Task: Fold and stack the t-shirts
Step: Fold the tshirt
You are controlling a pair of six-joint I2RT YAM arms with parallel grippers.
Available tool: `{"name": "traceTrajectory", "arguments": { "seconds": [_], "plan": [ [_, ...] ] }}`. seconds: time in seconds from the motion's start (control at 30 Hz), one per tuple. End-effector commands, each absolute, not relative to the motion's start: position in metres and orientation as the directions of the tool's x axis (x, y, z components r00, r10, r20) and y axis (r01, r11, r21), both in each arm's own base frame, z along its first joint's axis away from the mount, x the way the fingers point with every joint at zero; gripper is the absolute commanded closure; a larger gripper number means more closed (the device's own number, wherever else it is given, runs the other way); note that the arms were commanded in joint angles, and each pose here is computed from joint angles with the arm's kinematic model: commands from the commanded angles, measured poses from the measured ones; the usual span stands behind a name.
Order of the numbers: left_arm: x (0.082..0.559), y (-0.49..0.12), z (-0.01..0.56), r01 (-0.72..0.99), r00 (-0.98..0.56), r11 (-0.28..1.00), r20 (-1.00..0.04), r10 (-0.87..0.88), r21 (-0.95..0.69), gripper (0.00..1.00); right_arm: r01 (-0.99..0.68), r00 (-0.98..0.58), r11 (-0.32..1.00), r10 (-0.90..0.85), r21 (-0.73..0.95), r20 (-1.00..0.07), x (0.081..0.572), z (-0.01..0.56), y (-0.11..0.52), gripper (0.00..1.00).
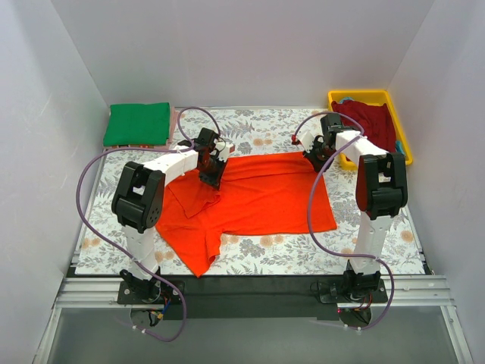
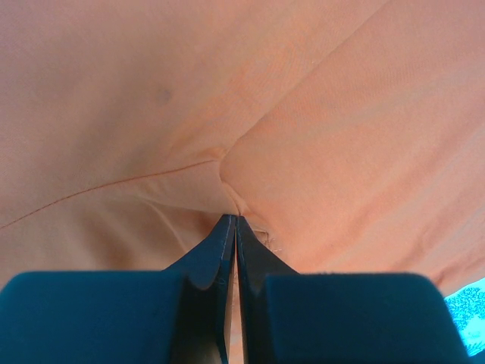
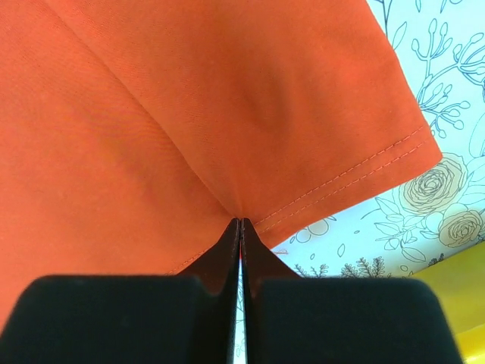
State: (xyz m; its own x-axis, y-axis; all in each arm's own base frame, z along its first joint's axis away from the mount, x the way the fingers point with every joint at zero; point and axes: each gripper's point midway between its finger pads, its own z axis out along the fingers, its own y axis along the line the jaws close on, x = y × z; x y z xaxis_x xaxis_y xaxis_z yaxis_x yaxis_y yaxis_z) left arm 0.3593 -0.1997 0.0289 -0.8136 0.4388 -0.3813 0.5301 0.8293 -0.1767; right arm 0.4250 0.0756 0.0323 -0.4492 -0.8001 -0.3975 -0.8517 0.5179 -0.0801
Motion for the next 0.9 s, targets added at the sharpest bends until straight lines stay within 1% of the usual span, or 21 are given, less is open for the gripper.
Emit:
{"name": "traceTrajectory", "arguments": {
  "seconds": [0.0,0.23,0.3,0.33,0.37,0.43,0.47,0.57,0.87],
  "plan": [
    [0.366,-0.202,0.050,0.541,-0.790,0.827,-0.429,0.437,-0.154,1.00,-0.856,-0.426,0.506,-0.807,-0.108,-0.410,0.429,0.040,0.077,0.99],
    [0.365,-0.200,0.064,0.538,-0.780,0.829,-0.461,0.423,-0.151,1.00,-0.857,-0.410,0.501,-0.803,-0.120,-0.432,0.429,0.052,0.079,0.99],
    [0.364,-0.202,0.065,0.534,-0.786,0.830,-0.456,0.417,-0.162,1.00,-0.857,-0.407,0.501,-0.801,-0.120,-0.440,0.430,0.054,0.080,0.99],
    [0.364,-0.202,0.064,0.529,-0.791,0.832,-0.453,0.412,-0.166,0.87,-0.858,-0.406,0.500,-0.801,-0.118,-0.439,0.429,0.054,0.080,0.99],
    [0.364,-0.204,0.063,0.528,-0.793,0.831,-0.451,0.410,-0.173,0.80,-0.856,-0.410,0.503,-0.799,-0.116,-0.440,0.430,0.053,0.080,0.99],
    [0.363,-0.204,0.060,0.525,-0.799,0.831,-0.442,0.408,-0.182,0.72,-0.857,-0.409,0.503,-0.798,-0.115,-0.442,0.430,0.053,0.081,0.99],
    [0.363,-0.205,0.059,0.524,-0.800,0.832,-0.441,0.407,-0.184,0.70,-0.856,-0.410,0.503,-0.799,-0.115,-0.440,0.430,0.053,0.080,0.99],
    [0.363,-0.206,0.054,0.522,-0.804,0.831,-0.433,0.407,-0.189,0.68,-0.856,-0.413,0.505,-0.799,-0.113,-0.437,0.430,0.052,0.080,0.99],
    [0.361,-0.214,0.039,0.533,-0.806,0.826,-0.408,0.429,-0.185,0.69,-0.859,-0.415,0.502,-0.800,-0.105,-0.432,0.428,0.047,0.080,0.99]
  ]
}}
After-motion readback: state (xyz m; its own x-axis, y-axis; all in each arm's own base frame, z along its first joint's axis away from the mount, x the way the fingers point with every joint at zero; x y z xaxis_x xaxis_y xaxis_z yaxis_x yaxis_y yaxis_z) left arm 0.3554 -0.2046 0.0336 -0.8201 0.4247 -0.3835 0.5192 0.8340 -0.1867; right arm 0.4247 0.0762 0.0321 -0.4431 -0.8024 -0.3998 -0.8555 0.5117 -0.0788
